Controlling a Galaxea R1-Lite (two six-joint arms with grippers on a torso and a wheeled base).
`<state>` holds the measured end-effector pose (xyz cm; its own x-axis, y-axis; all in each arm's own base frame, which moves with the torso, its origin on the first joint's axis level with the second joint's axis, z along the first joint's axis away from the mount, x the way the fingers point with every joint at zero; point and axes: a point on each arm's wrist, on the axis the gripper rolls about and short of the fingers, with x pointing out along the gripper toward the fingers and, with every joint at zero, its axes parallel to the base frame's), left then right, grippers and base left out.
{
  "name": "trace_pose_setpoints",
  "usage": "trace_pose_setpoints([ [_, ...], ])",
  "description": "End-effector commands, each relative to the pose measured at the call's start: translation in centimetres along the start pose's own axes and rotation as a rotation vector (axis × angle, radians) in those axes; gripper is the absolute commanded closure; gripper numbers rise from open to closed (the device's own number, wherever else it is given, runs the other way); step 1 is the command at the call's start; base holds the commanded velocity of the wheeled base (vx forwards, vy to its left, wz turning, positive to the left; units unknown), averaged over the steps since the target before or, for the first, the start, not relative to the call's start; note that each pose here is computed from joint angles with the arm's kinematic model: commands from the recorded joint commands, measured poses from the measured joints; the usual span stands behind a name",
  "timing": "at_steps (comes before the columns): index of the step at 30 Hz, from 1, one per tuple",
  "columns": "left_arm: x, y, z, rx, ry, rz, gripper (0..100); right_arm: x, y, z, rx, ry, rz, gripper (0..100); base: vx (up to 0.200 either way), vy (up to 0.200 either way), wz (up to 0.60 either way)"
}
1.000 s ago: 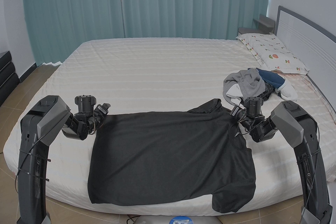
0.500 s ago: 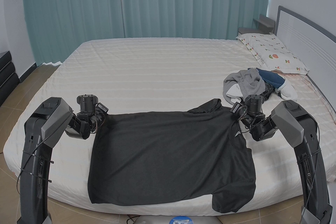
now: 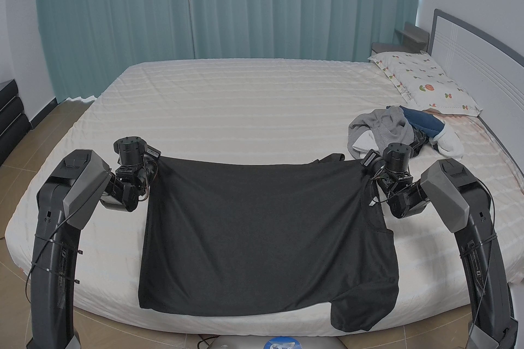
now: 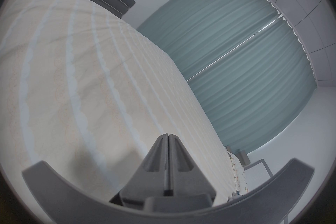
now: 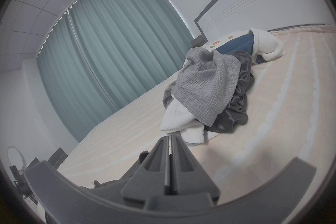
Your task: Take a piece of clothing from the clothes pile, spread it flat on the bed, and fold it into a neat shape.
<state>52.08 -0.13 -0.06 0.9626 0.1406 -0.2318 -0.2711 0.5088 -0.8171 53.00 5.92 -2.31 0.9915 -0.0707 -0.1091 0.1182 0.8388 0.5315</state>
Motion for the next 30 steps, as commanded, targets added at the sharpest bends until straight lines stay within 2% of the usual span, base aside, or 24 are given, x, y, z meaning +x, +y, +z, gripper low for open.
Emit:
trace_pose_setpoints([
  [1, 0.4, -0.1, 0.0, 0.0, -0.002, -0.008, 100, 0.2, -0.7, -1.4, -0.006, 0.014, -0.012, 100, 0.0, 0.0, 0.0],
  [8, 0.8, 0.4, -0.9, 0.009, 0.02, 0.01, 100, 0.2, -0.9, -1.5, -0.012, 0.028, -0.019, 100, 0.0, 0.0, 0.0],
  [9, 0.8, 0.5, -1.0, 0.012, 0.027, 0.019, 100, 0.2, -0.9, -1.5, -0.014, 0.028, -0.019, 0, 0.0, 0.0, 0.0],
  [10, 0.8, 0.6, -1.1, 0.014, 0.034, 0.025, 0, 0.2, -0.8, -1.6, -0.014, 0.033, -0.017, 0, 0.0, 0.0, 0.0],
  [17, 0.8, 1.0, -1.4, 0.016, 0.048, 0.036, 0, -0.4, -1.0, -2.0, -0.02, 0.066, -0.022, 0, 0.0, 0.0, 0.0],
  [22, -0.5, 0.6, -0.1, 0.009, 0.043, 0.064, 0, -2.3, -0.9, 1.3, -0.016, 0.086, -0.026, 0, 0.0, 0.0, 0.0],
  [25, -2.2, 0.2, 0.8, 0.007, 0.056, 0.083, 0, -4.1, -1.2, 2.5, -0.015, 0.132, -0.023, 0, 0.0, 0.0, 0.0],
  [26, -4.1, -0.4, 1.6, 0.007, 0.075, 0.093, 0, -6.2, -1.5, 3.7, -0.003, 0.181, -0.014, 0, 0.0, 0.0, 0.0],
  [30, -7.0, -2.0, 3.3, -0.002, 0.134, 0.056, 0, -10.1, -1.5, 5.4, 0.005, 0.251, 0.009, 0, 0.0, 0.0, 0.0],
])
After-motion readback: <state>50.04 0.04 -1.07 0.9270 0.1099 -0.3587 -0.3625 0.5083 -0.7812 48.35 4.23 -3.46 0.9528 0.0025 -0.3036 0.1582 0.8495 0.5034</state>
